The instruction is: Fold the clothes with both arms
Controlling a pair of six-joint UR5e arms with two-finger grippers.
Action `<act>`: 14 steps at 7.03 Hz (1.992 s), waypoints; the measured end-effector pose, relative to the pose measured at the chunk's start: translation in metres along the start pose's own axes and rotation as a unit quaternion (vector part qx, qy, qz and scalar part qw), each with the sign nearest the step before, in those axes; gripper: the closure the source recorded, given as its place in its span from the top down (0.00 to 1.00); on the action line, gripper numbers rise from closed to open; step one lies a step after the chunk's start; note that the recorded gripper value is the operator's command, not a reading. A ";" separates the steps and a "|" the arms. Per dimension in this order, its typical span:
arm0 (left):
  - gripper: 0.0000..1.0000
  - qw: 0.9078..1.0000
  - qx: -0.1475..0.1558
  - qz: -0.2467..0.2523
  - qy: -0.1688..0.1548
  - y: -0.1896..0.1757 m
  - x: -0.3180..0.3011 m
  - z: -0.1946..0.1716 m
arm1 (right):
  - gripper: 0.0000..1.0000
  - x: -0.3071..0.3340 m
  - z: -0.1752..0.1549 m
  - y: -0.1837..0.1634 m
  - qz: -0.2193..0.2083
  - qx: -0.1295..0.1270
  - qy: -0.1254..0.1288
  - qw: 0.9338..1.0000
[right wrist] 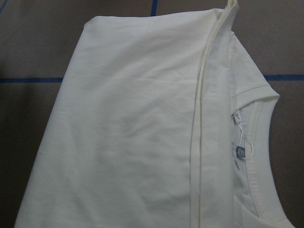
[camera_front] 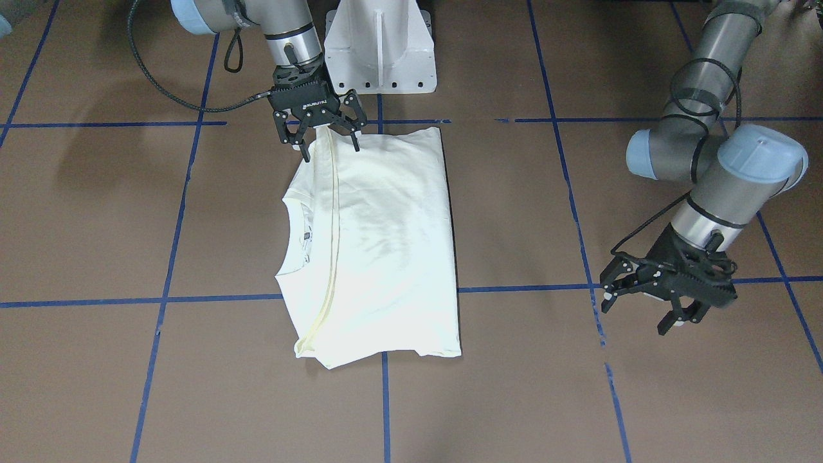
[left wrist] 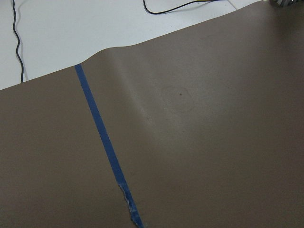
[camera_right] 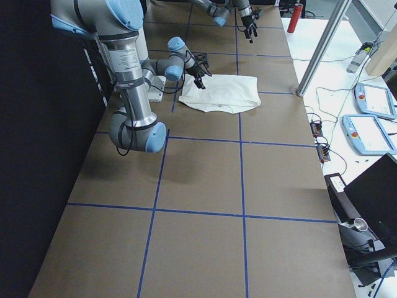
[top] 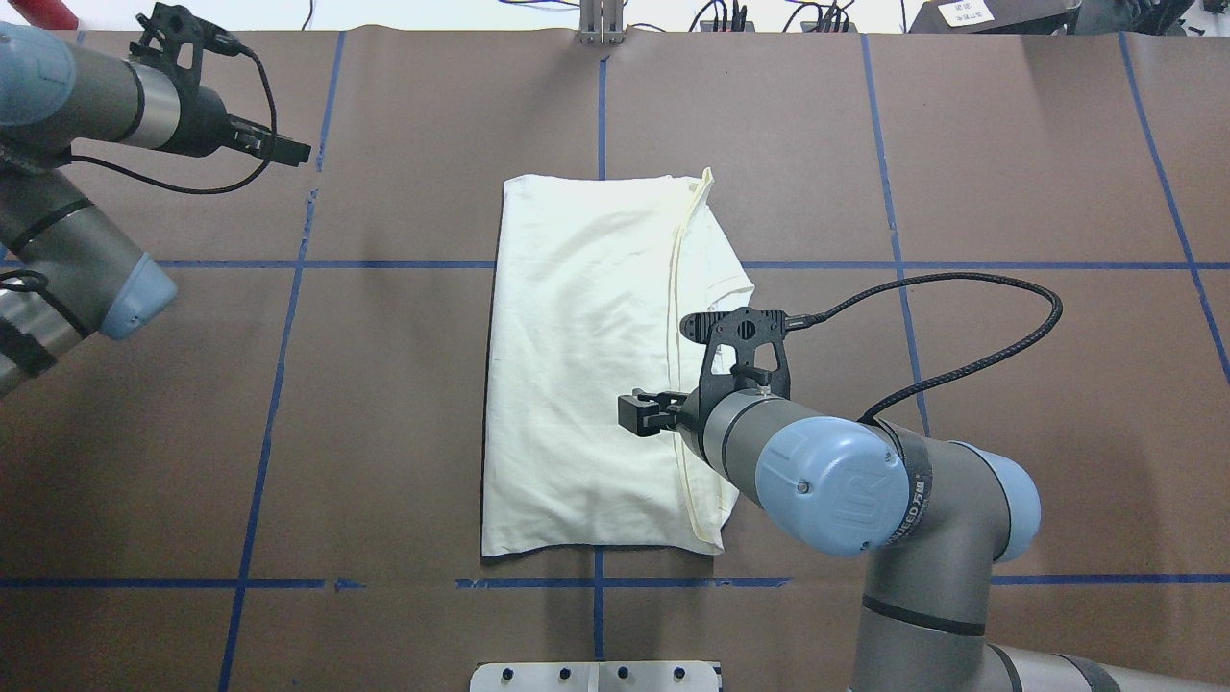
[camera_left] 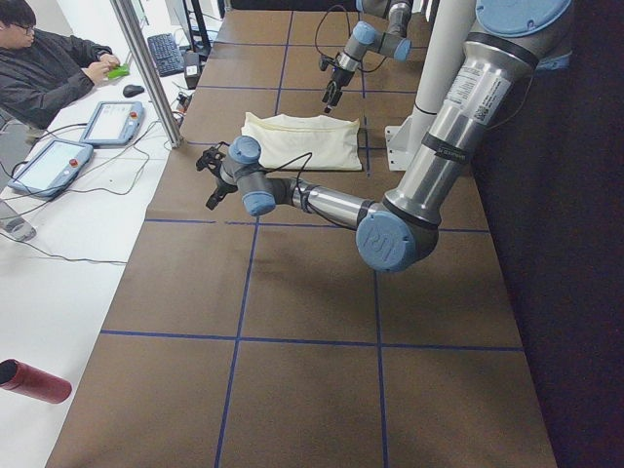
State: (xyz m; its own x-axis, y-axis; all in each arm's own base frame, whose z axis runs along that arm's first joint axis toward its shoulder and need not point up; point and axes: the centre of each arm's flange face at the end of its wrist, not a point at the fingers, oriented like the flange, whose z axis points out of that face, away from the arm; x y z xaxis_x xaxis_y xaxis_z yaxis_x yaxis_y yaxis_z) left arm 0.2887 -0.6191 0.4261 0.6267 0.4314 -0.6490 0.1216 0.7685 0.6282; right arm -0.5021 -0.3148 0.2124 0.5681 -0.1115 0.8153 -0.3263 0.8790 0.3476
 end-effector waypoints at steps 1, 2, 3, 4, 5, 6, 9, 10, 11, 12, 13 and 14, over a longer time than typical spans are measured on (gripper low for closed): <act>1.00 1.000 0.001 -0.001 0.003 0.022 -0.005 -0.020 | 1.00 -0.006 -0.003 0.000 -0.014 0.004 -0.008 1.000; 1.00 1.000 -0.001 -0.004 0.003 0.042 -0.010 -0.036 | 0.97 -0.005 0.000 0.007 -0.057 -0.002 0.005 0.998; 1.00 1.000 0.000 -0.006 0.004 0.053 -0.011 -0.047 | 0.82 -0.001 0.005 0.015 -0.114 -0.017 0.033 0.993; 1.00 1.000 0.000 -0.009 0.005 0.057 -0.011 -0.052 | 0.72 0.001 0.008 0.024 -0.172 -0.038 0.058 0.983; 1.00 1.000 0.000 -0.011 0.005 0.058 -0.010 -0.053 | 0.61 -0.001 0.005 0.037 -0.217 -0.057 0.068 0.972; 1.00 1.000 0.000 -0.012 0.006 0.058 -0.009 -0.053 | 0.51 -0.004 0.005 0.055 -0.246 -0.075 0.069 0.964; 1.00 1.000 0.001 -0.011 0.007 0.055 -0.007 -0.052 | 0.44 0.004 0.011 0.101 -0.271 -0.127 0.069 0.952; 1.00 1.000 0.002 -0.011 0.008 0.055 -0.006 -0.052 | 0.36 0.007 0.013 0.107 -0.271 -0.135 0.070 0.950; 1.00 1.000 0.002 -0.011 0.008 0.055 -0.006 -0.052 | 0.26 0.008 0.014 0.110 -0.272 -0.139 0.071 0.950; 1.00 1.000 0.002 -0.011 0.008 0.055 -0.006 -0.052 | 0.13 0.008 0.014 0.112 -0.272 -0.140 0.071 0.949; 1.00 1.000 0.002 -0.011 0.007 0.055 -0.006 -0.052 | 0.08 0.009 0.014 0.113 -0.273 -0.141 0.071 0.949; 1.00 1.000 0.002 -0.011 0.007 0.055 -0.006 -0.052 | 0.08 0.010 0.015 0.114 -0.273 -0.142 0.072 0.949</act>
State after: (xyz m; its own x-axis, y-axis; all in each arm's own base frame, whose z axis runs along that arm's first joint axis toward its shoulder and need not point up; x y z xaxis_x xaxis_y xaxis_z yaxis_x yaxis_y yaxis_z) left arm 0.2512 -0.5552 0.4423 0.6124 0.4212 -0.6690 0.1384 0.7761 0.6153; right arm -0.5447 -0.2223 0.2670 0.6975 -0.5404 0.4705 0.2522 0.7998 0.5447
